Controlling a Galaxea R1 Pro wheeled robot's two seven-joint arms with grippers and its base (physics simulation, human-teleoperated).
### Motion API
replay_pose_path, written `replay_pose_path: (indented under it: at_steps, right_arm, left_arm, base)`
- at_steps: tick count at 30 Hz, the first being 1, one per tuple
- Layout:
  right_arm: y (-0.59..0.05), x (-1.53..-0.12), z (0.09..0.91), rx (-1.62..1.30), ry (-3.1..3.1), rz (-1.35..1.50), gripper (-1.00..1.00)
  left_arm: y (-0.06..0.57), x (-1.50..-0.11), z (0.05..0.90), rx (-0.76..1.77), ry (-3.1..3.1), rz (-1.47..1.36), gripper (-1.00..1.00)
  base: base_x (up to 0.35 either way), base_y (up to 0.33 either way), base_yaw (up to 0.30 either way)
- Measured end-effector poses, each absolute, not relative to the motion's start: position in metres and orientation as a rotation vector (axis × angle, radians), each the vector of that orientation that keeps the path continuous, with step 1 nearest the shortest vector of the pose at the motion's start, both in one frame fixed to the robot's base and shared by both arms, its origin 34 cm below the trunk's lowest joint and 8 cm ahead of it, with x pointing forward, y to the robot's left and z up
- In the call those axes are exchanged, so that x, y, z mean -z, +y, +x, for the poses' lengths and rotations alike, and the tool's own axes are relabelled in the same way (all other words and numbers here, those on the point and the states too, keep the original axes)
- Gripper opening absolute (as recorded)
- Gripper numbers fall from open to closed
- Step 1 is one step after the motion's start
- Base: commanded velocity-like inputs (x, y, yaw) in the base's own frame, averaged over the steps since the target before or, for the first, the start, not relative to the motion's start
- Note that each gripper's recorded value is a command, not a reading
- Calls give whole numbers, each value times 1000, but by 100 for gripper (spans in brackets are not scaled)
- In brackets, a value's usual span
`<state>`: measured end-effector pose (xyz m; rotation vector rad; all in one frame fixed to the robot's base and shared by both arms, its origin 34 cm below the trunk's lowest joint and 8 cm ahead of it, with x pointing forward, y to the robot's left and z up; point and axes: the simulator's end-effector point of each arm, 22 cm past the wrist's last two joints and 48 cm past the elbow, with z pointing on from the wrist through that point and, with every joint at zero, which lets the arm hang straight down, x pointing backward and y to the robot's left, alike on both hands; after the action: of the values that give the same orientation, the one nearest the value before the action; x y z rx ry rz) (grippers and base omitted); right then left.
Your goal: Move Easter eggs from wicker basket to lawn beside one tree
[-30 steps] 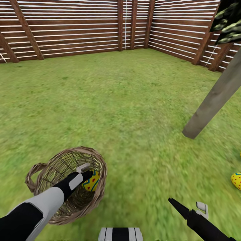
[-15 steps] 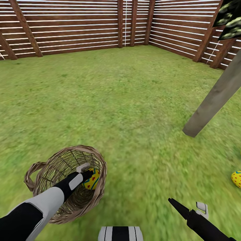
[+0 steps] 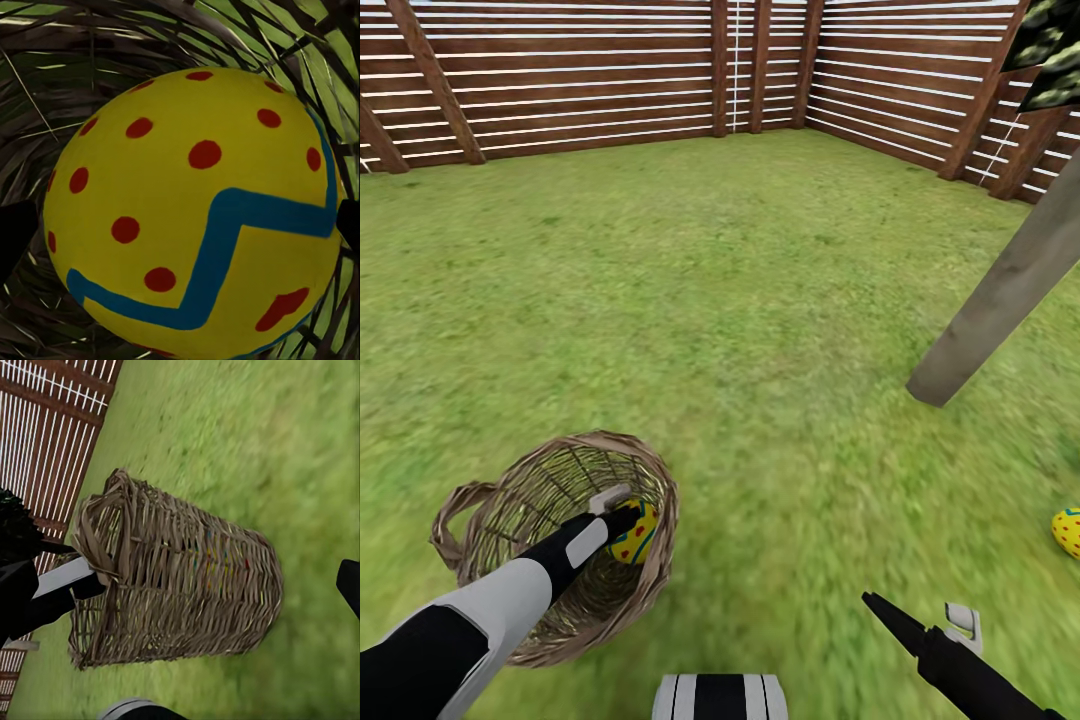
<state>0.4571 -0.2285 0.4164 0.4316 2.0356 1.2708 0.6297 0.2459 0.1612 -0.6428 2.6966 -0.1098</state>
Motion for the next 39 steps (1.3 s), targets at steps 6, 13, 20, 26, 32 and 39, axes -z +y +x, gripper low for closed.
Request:
replay_pose_path:
  at_steps: [6, 13, 20, 26, 32, 39]
  right_arm:
    - [-228, -416, 457, -1271, 2037, 431, 100]
    - [-228, -413, 456, -1271, 2044, 436, 100]
    - [-228, -407, 455, -1272, 2057, 448, 100]
    - [-228, -402, 454, -1272, 2066, 457, 100]
    - [-228, -400, 454, -1272, 2069, 459, 100]
    - [-228, -401, 454, -1272, 2069, 459, 100]
  left_arm:
    - [244, -162, 631, 122, 2694, -646, 100]
    - [244, -157, 628, 122, 2699, -654, 100]
    - [245, -149, 625, 128, 2706, -667, 100]
    - [242, -146, 627, 148, 2701, -661, 100]
    - [243, -145, 630, 144, 2685, -659, 100]
    - [243, -145, 630, 143, 2685, -661, -100]
  base:
    - [0, 0, 0]
    - [0, 0, 0]
    - [0, 0, 0]
    - [0, 0, 0]
    - [0, 0, 0]
    - [0, 0, 0]
